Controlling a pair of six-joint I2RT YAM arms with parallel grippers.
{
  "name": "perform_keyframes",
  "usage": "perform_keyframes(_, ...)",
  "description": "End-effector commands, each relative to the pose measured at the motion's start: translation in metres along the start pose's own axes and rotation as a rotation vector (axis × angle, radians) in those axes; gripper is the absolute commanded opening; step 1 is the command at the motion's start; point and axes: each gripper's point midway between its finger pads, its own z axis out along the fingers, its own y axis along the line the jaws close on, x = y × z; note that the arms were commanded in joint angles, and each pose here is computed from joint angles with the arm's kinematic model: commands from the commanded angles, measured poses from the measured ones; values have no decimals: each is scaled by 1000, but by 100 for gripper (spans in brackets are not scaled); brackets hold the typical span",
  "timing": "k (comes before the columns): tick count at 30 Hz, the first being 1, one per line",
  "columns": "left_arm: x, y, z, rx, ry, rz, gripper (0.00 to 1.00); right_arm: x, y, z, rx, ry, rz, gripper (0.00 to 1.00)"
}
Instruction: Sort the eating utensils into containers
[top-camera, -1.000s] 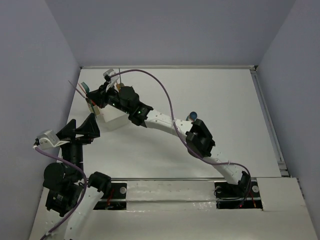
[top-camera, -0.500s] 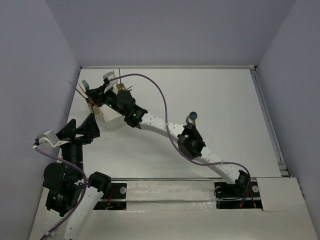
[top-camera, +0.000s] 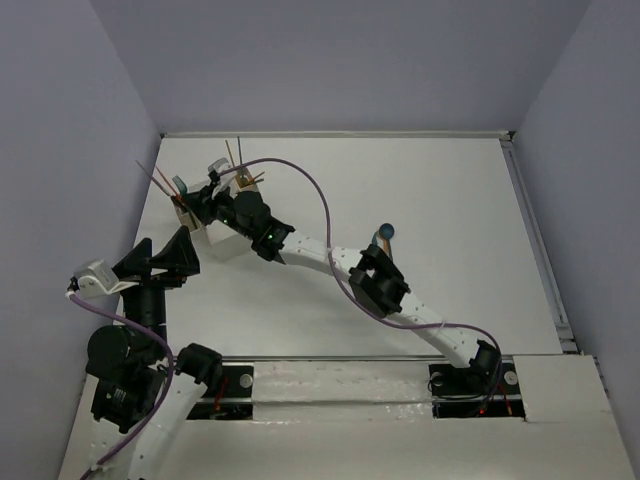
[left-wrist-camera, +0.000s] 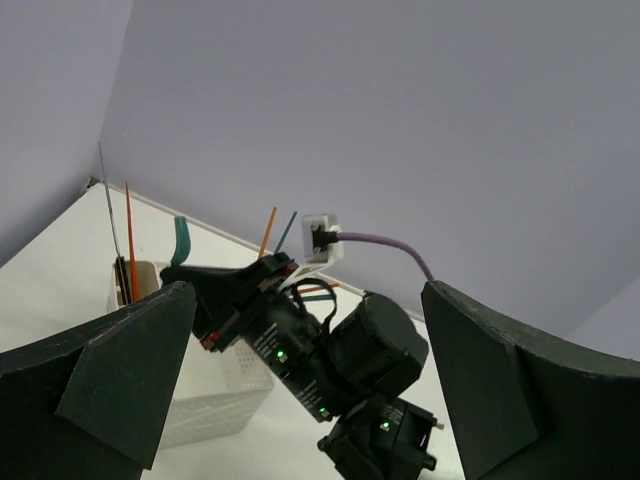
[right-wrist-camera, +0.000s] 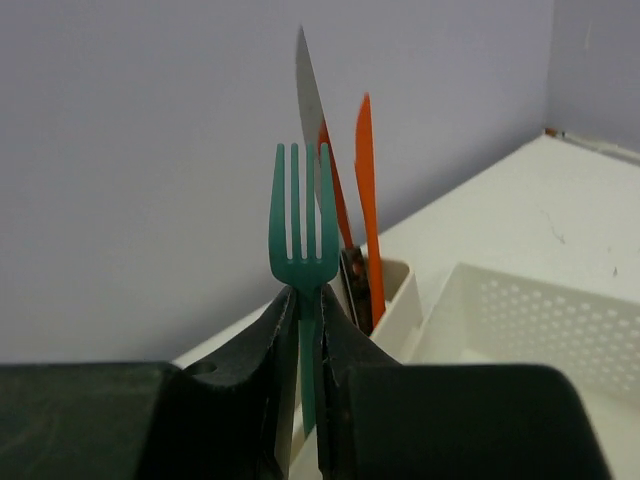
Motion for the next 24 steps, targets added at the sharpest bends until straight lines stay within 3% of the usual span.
perform_keyframes(1,-4,-5,4,20,-24,-6,99,-24,19,-4,-58,-30,-27,19)
perform_keyframes(2,-4,-5,4,20,-24,-6,99,-28,20,-4,-60,-28,-31,22)
perform_keyframes(4,-5,-5,4,19,-26,-7,99,-28,20,-7,-60,-14,-34,40)
perform_keyframes(5,-4,-5,3,16,-24,-7,99,-29,22,-8,-65,-8,-36,54)
perform_keyframes(6,-6,-4,3,11,-30,-6,99,-27,23,-10,-71,12,-37,60)
perform_keyframes(13,-5,-1,5,-3,-32,6,99,-78,36,-20,-69,7,-37,82)
perform_keyframes(15,-6,-1,4,-4,-34,7,99,-110,42,-27,-64,-17,-33,84)
perform_keyframes(17,-6,-1,4,-3,-35,7,99,-100,35,-43,-24,31,-28,84)
perform_keyframes(18,-5,0,4,-5,-32,11,99,-132,41,-54,-19,5,-22,82)
perform_keyframes(19,-5,0,4,-5,-31,11,99,-136,40,-65,-1,22,-10,80)
perform_keyframes(21,-2,-1,4,1,-22,16,99,-98,4,-103,108,183,-20,70)
perform_keyframes(22,-2,-1,5,2,-20,18,99,-95,-8,-119,159,229,-25,63)
perform_keyframes(23,-2,-2,4,8,-19,16,99,-121,-21,-141,232,228,-23,57)
perform_keyframes(24,-2,-3,3,15,-21,14,99,-89,-40,-173,298,333,19,52)
